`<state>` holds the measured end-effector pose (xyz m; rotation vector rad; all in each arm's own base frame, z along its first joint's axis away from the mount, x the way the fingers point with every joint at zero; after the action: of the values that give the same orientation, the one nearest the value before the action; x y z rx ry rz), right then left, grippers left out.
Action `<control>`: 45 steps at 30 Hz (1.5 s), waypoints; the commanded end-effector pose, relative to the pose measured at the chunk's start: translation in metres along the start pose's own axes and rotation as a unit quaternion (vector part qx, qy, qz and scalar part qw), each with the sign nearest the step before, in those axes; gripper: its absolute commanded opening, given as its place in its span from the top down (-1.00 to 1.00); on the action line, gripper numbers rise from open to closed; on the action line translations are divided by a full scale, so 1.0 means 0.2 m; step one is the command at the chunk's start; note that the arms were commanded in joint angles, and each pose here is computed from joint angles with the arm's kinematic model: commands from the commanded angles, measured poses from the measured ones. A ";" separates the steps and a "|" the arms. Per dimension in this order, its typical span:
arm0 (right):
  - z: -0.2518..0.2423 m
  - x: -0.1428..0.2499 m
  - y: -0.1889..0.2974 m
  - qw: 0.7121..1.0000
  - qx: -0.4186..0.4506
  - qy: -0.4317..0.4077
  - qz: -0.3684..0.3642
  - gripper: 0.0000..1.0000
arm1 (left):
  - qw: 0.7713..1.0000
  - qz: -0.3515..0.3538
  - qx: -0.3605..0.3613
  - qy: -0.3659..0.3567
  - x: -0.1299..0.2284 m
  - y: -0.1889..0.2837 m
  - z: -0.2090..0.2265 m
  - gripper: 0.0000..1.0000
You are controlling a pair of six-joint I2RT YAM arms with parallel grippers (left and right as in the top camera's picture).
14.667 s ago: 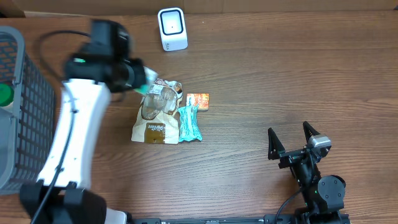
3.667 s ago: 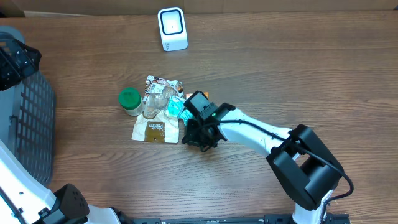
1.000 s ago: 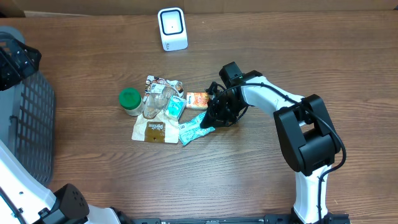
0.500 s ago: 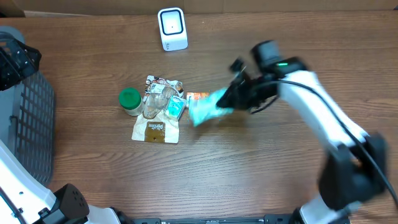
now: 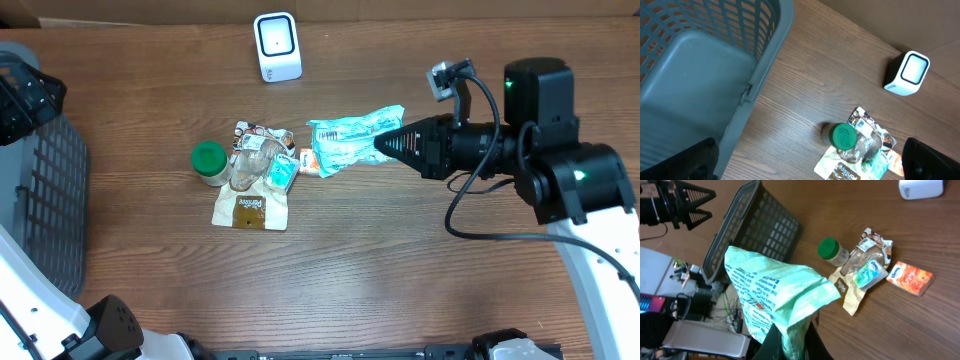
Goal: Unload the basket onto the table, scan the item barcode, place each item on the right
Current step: 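Carry the wipes pack to the scanner and hold it in front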
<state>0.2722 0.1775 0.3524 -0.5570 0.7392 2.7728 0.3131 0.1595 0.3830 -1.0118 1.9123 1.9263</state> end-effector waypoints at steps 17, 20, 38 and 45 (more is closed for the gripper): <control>-0.22 -0.62 -0.46 0.917 0.373 0.108 -0.086 0.93 | 1.000 -0.012 0.002 -0.014 -0.02 0.04 -0.01 -0.99; -0.28 -0.81 -0.55 0.863 0.442 0.187 -0.160 0.92 | 1.000 -0.012 0.002 -0.014 -0.01 0.04 -0.01 -0.99; -0.64 -1.19 -1.34 0.643 0.492 0.561 -0.171 0.92 | 1.000 -0.012 0.002 -0.014 -0.02 0.04 -0.01 -0.99; -0.73 -1.16 -1.41 0.624 0.498 0.585 -0.146 0.92 | 1.000 -0.012 0.002 -0.014 -0.02 0.04 -0.01 -0.99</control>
<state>0.6119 0.3126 0.1962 -1.8249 1.8881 1.0446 0.3131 0.1596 0.3829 -1.0118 1.9120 1.9268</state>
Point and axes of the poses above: each gripper's point midway between its finger pads, its own y axis back along the fingers, its own z axis along the line the jaws close on, x = y × z, the point moved 2 cm from there along y, back along the fingers, and after that the axes turned 13 degrees about -y, right-handed, at the moved point
